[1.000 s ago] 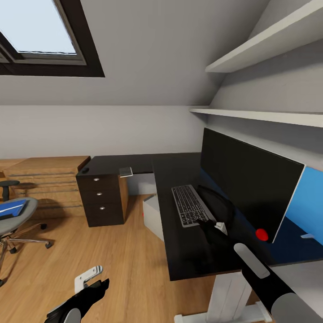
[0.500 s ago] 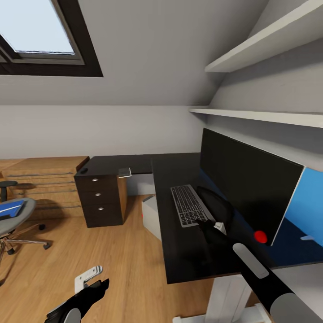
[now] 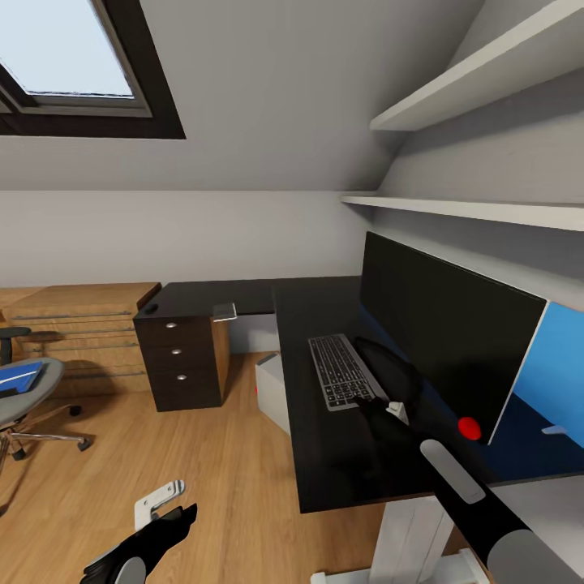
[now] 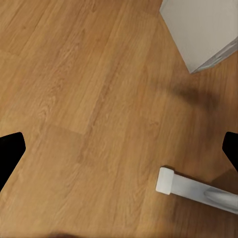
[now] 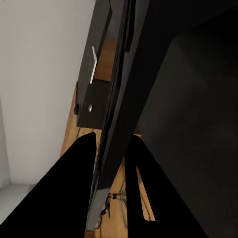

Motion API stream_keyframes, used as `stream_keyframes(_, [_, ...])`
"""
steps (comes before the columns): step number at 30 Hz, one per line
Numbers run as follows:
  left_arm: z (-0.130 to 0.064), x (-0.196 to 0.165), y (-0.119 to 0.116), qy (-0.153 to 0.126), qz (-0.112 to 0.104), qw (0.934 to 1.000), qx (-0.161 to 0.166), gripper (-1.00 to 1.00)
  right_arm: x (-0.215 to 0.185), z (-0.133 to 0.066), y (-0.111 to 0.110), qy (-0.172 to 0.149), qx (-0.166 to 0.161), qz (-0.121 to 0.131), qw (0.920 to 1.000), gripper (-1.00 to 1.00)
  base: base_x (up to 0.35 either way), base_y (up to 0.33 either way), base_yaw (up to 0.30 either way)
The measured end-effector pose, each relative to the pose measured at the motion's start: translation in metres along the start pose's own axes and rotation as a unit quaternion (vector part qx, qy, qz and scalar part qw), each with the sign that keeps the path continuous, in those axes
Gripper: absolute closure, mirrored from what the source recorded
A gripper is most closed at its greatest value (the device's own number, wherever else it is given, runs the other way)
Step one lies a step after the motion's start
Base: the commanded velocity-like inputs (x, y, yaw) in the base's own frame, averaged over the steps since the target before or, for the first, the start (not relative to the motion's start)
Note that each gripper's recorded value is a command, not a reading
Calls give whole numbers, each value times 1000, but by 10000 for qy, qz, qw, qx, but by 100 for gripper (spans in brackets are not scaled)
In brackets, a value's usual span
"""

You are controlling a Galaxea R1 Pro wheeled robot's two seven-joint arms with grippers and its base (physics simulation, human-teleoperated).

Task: In the bedroom, organize the workspace by keeping the computer under the desk, ensuring the monitor is on the desk, placing the keyboard on the desk next to the monitor, placing the mouse on the desk next to the keyboard, moving the folder from the swivel chair onto the desk next to the mouse, stacking the notebook on top of the folder with the pen on top of the notebook, and positioning the swivel chair next to the desk.

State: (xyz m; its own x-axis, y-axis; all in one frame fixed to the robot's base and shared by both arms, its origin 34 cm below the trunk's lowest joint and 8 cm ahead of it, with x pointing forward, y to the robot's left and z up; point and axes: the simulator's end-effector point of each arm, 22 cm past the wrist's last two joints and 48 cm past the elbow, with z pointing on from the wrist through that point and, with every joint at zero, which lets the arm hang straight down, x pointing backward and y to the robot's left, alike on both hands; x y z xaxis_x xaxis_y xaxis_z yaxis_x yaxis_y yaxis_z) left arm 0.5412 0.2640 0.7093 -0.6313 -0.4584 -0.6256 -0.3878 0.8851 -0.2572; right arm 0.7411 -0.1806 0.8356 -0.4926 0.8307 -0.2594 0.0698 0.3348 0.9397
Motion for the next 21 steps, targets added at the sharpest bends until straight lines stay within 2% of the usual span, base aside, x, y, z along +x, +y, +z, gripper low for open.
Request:
stream_keyframes(1, [0, 0, 0, 0, 0, 10000, 0, -100, 1, 0, 0, 2, -1, 5, 10000, 100, 0, 0, 0])
stream_keyframes(2, [0, 0, 0, -1, 0, 10000, 1, -100, 1, 1, 1, 2, -3, 7, 10000, -100, 0, 0, 0])
stream_keyframes(14, [0, 0, 0, -2, 0, 10000, 1, -100, 1, 1, 2, 3, -41, 25, 10000, -100, 0, -1, 0])
stream_keyframes(21, [0, 0, 0, -1, 1, 10000, -2, -100, 1, 1, 3, 4, -51, 25, 10000, -100, -49, -109, 0])
